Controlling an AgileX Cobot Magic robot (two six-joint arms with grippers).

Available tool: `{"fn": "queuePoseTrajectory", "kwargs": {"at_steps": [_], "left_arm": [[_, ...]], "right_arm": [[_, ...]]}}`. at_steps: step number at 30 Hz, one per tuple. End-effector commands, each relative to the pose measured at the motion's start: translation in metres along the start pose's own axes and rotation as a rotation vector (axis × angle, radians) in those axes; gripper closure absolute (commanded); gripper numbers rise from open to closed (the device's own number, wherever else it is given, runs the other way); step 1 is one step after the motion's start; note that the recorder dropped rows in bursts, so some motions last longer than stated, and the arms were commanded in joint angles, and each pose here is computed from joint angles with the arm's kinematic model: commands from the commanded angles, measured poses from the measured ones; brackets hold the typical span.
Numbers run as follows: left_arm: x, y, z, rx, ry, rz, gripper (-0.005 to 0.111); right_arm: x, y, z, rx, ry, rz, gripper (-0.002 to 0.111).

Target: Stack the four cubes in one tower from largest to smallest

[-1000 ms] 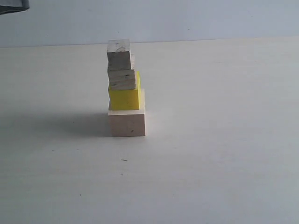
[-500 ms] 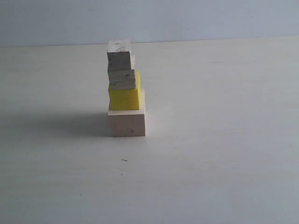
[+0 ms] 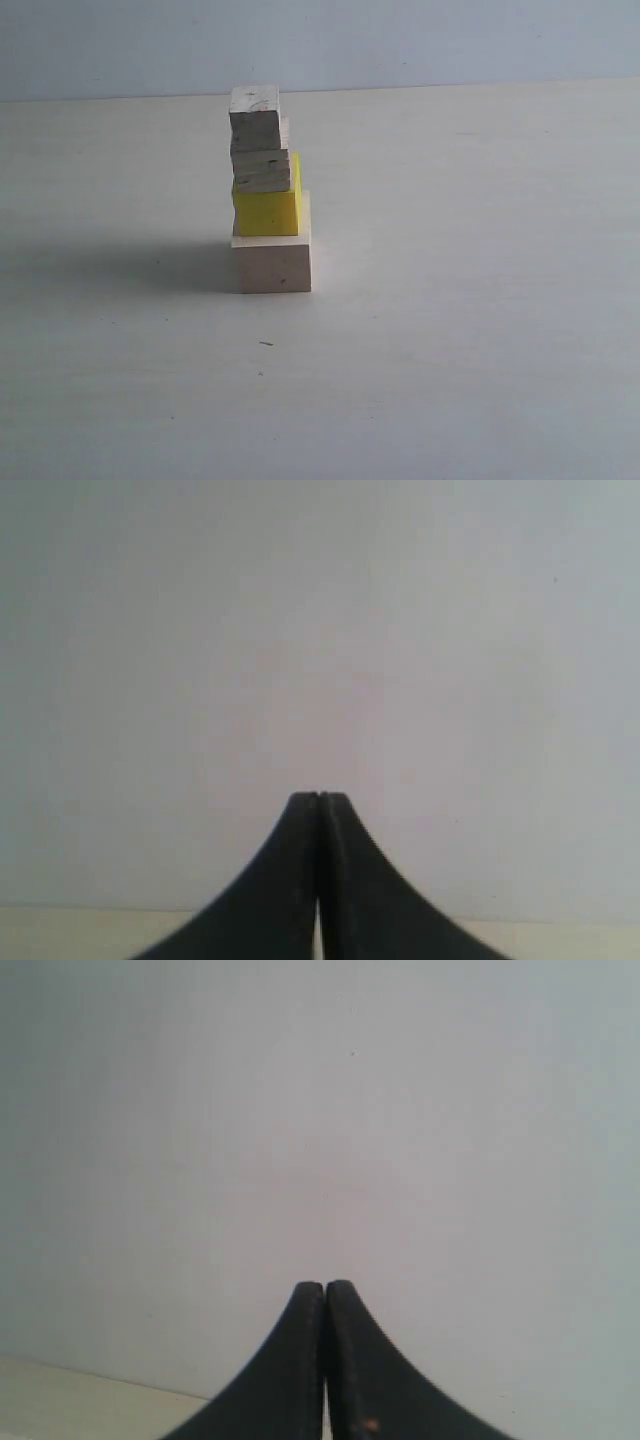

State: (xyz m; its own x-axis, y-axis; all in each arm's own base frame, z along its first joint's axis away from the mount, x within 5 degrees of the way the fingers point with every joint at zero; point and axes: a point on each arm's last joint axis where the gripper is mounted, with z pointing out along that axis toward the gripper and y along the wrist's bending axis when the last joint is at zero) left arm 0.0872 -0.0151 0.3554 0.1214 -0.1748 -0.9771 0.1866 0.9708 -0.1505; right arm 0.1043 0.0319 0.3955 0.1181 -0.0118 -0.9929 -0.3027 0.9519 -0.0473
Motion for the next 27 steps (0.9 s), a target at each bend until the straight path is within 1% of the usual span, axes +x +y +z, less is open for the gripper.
{"fn": "queuePoseTrajectory", "kwargs": {"at_steps": [1, 9, 12, 14, 15, 18, 19, 20, 21, 24, 27], "left_arm": [[0.000, 0.001, -0.001, -0.009, -0.009, -0.010, 0.107], [-0.001, -0.001, -0.004, 0.000, -0.019, -0.009, 0.107], [-0.007, -0.005, -0.016, 0.015, -0.075, 0.002, 0.107], [-0.015, -0.010, -0.038, 0.030, -0.166, 0.022, 0.107], [-0.016, -0.011, -0.041, 0.031, -0.178, 0.035, 0.107], [-0.016, -0.013, -0.050, 0.015, -0.195, 0.175, 0.107], [-0.016, -0.013, -0.050, 0.012, -0.192, 0.193, 0.107], [-0.015, -0.012, -0.050, 0.006, -0.185, 0.221, 0.107], [-0.014, -0.012, -0.049, 0.005, -0.181, 0.225, 0.107], [0.002, -0.008, -0.047, -0.001, -0.133, 0.222, 0.107], [0.023, -0.002, -0.048, -0.029, -0.069, 0.184, 0.107]], "right_arm": [[0.001, 0.000, -0.002, 0.000, 0.002, -0.001, 0.108], [0.001, 0.000, -0.002, 0.000, 0.002, -0.001, 0.108], [0.001, 0.000, -0.002, 0.000, 0.002, -0.001, 0.108], [0.001, 0.000, -0.002, 0.000, 0.002, -0.001, 0.108], [0.001, 0.000, -0.002, 0.000, 0.002, -0.001, 0.108], [0.001, 0.000, -0.002, 0.000, 0.002, -0.001, 0.108], [0.001, 0.000, -0.002, 0.000, 0.002, -0.001, 0.108], [0.001, 0.000, -0.002, 0.000, 0.002, -0.001, 0.108], [0.001, 0.000, -0.002, 0.000, 0.002, -0.001, 0.108], [0.001, 0.000, -0.002, 0.000, 0.002, -0.001, 0.108], [0.001, 0.000, -0.002, 0.000, 0.002, -0.001, 0.108]]}}
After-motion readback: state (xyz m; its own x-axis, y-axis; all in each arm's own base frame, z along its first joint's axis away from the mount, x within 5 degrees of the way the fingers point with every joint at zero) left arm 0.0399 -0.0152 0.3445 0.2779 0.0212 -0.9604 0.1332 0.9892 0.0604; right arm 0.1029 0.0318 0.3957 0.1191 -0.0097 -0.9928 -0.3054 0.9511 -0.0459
